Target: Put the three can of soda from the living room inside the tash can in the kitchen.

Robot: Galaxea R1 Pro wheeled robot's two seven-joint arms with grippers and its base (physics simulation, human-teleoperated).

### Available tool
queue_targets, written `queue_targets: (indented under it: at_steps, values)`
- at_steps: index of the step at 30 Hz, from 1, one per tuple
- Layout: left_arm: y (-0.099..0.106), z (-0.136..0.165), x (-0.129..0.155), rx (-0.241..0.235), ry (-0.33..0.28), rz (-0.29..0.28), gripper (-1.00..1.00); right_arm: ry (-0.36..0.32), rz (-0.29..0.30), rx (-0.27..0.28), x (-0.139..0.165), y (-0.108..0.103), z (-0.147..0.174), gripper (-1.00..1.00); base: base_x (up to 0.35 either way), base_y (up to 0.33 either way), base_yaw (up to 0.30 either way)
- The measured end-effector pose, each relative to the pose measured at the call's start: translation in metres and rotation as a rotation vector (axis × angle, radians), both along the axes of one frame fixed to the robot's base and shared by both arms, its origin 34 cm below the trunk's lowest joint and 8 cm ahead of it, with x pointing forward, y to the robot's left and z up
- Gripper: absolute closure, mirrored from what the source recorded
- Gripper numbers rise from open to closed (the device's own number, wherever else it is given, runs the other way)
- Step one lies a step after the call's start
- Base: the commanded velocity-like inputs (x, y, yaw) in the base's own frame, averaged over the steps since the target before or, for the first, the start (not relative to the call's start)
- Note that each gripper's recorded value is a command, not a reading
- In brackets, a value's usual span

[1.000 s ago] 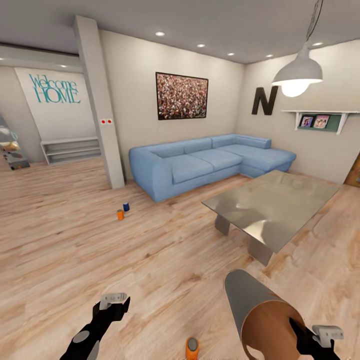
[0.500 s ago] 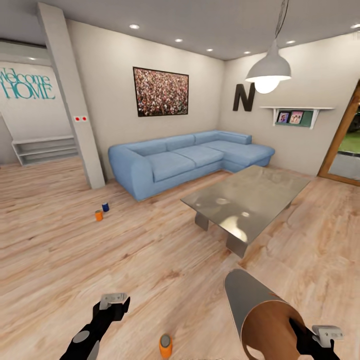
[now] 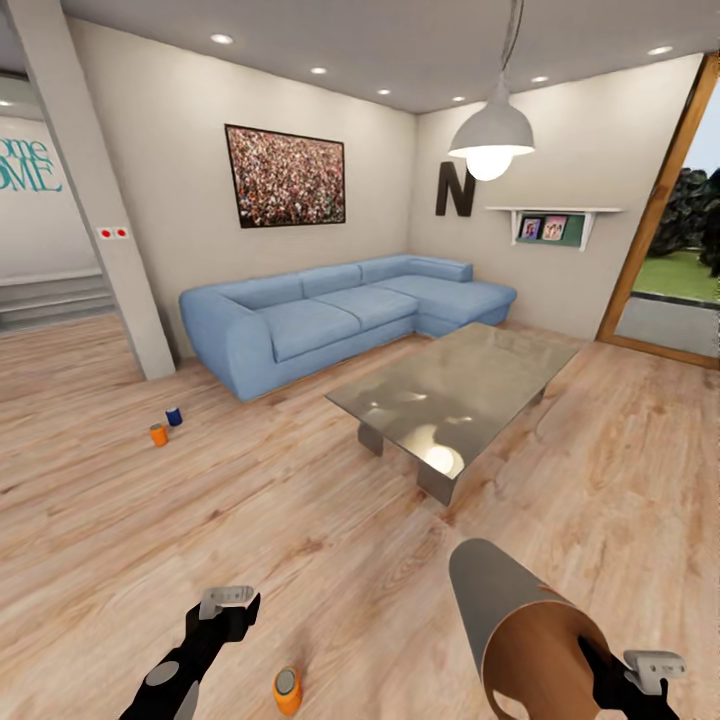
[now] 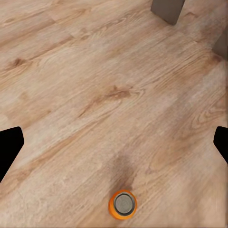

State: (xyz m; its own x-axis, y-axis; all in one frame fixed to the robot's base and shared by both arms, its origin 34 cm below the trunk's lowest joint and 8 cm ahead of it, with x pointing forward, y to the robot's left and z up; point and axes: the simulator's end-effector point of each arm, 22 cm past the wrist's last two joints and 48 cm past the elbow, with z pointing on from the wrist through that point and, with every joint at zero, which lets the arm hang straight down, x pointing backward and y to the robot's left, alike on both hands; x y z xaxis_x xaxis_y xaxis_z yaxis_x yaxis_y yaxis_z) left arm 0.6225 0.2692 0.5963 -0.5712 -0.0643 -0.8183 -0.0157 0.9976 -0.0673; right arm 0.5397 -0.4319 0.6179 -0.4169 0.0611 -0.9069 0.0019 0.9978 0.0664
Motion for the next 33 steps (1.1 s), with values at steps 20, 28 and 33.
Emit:
queue_targets:
  at_steps: [20,28,33]
  values:
    - [-0.001,-0.002,-0.002,-0.005,0.012,-0.004,-1.00,-0.004,-0.020,-0.001,-0.001,-0.007,0.001,1.00,0.234,0.141,-0.004]
    - [-0.001,-0.003,-0.002,-0.003,0.013,-0.004,-1.00,-0.057,-0.251,0.003,-0.024,-0.089,0.021,1.00,0.190,0.094,0.000]
    - [-0.001,-0.002,-0.002,-0.004,0.011,-0.005,-1.00,-0.044,-0.297,0.023,-0.032,-0.110,0.024,1.00,0.039,0.015,0.000]
